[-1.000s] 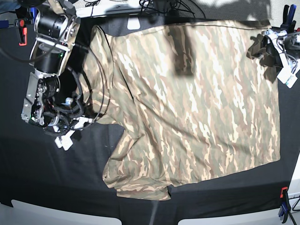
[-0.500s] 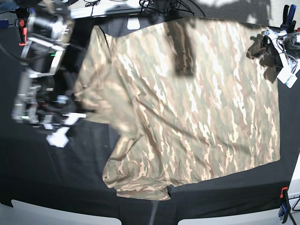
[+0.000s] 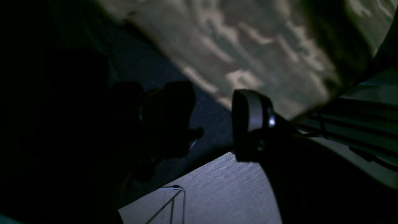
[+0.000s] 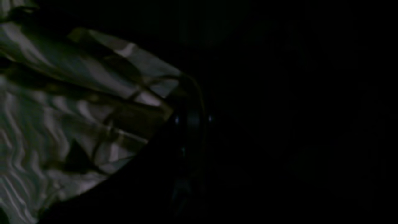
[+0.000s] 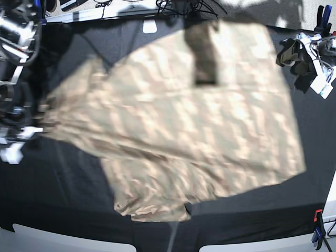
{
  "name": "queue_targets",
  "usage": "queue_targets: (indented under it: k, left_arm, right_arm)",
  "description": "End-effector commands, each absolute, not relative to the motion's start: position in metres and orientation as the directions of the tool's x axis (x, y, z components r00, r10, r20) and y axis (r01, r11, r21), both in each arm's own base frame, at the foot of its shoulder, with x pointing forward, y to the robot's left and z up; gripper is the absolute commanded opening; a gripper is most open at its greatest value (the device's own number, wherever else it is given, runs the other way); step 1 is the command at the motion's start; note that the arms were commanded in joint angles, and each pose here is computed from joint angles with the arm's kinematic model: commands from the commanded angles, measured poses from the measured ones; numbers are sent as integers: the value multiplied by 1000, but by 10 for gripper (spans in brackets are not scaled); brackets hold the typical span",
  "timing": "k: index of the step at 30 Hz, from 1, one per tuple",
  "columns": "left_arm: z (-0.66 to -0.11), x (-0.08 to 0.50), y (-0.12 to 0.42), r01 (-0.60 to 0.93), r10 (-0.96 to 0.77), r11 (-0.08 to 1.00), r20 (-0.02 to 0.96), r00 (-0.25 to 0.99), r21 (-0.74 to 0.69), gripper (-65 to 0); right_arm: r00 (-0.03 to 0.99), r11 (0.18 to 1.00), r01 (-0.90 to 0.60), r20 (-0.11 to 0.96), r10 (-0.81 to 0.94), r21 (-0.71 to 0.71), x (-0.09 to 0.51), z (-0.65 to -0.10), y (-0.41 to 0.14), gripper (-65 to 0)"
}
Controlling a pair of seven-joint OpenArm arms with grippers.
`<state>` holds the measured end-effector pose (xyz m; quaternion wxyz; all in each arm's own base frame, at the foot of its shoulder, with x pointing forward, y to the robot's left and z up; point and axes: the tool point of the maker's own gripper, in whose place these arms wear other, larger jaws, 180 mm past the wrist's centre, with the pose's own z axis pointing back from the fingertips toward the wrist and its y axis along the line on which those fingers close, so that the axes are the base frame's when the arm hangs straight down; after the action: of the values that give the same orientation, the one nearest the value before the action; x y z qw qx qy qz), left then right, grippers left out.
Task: Layout the t-shirt on the table in an organized manner, then fold the t-shirt properly
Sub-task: 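Drag the shirt with the right gripper away from the left gripper, releasing left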
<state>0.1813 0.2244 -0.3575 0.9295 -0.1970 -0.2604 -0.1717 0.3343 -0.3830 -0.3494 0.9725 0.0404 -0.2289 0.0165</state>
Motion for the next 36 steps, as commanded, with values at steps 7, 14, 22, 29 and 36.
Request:
queue_targets:
  k: [7,14,22,29,36]
  left_arm:
    - [-348,188,225,439,-221,859,582,783,-265,-324]
    - [-337,189,207,455,-162,820,623,766,-347,-330]
    - [-275,181,135,668,-198,647,765,613,-368,-350]
    - [-212,188,101,796,-325,603,894,308,-55,-350]
    - [-196,239,132,650,-325,755,913,248,92,-350]
  right_arm:
    - [835,993,115,541,-102,10,315,-301,-456,-650]
    - [842,967,252,496,-209,-21,261,-315,-494,-650]
    - [783,959,274,561,-269,78,255,-310,-493,-650]
    - [771,966,224,582,-257,130,264,-317,-475,-650]
    - [783,970,208,572,-242,125,266,-319,-471,-474]
